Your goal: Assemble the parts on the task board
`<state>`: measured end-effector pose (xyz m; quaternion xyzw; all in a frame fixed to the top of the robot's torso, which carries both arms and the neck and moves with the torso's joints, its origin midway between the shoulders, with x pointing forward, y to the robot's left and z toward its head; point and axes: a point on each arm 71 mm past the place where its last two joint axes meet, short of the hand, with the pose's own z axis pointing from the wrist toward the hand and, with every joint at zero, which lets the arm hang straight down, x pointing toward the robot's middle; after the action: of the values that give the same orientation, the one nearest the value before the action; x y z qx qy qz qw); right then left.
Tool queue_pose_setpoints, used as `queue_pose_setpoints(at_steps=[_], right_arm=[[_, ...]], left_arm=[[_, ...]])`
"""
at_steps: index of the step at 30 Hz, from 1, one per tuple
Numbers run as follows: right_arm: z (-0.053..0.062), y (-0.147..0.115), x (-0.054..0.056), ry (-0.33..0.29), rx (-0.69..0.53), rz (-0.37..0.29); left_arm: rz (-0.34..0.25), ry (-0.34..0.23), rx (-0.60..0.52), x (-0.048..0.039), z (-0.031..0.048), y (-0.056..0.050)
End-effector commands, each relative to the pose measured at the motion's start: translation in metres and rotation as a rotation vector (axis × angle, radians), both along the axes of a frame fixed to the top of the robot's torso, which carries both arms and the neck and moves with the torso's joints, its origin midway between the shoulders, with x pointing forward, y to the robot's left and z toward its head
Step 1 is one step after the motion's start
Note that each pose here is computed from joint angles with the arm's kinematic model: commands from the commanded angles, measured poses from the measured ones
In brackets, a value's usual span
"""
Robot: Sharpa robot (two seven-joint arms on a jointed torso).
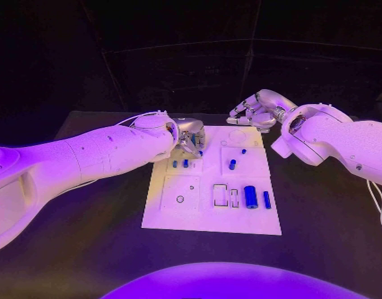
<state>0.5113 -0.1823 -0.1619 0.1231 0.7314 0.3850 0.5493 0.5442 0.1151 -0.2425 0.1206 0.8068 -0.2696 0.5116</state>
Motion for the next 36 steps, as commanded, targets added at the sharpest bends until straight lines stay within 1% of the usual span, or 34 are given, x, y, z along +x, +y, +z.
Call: queue_pose_setpoints(at_steps=[1,9,16,27,36], right_arm=[[0.0018,0.0016,0.0000,-0.008,0.008,0.006],[0.0019,0.0021,-0.0001,-0.008,0.008,0.007],[0.0018,0.0029,-0.0001,-0.007,0.008,0.009],[0.0017,0.0038,0.0000,-0.005,0.008,0.011],[0.0017,0.0038,0.0001,-0.006,0.008,0.010]], left_arm=[[-0.002,0.022,0.033,0.0002,-0.0027,0.0002],[-0.004,0.040,0.041,-0.0009,-0.0065,-0.0023],[-0.015,0.073,0.025,-0.0029,-0.0084,-0.0065],[-0.009,0.094,0.037,-0.0019,-0.0111,-0.0070],[0.007,0.085,0.047,-0.0002,-0.0115,-0.0060]])
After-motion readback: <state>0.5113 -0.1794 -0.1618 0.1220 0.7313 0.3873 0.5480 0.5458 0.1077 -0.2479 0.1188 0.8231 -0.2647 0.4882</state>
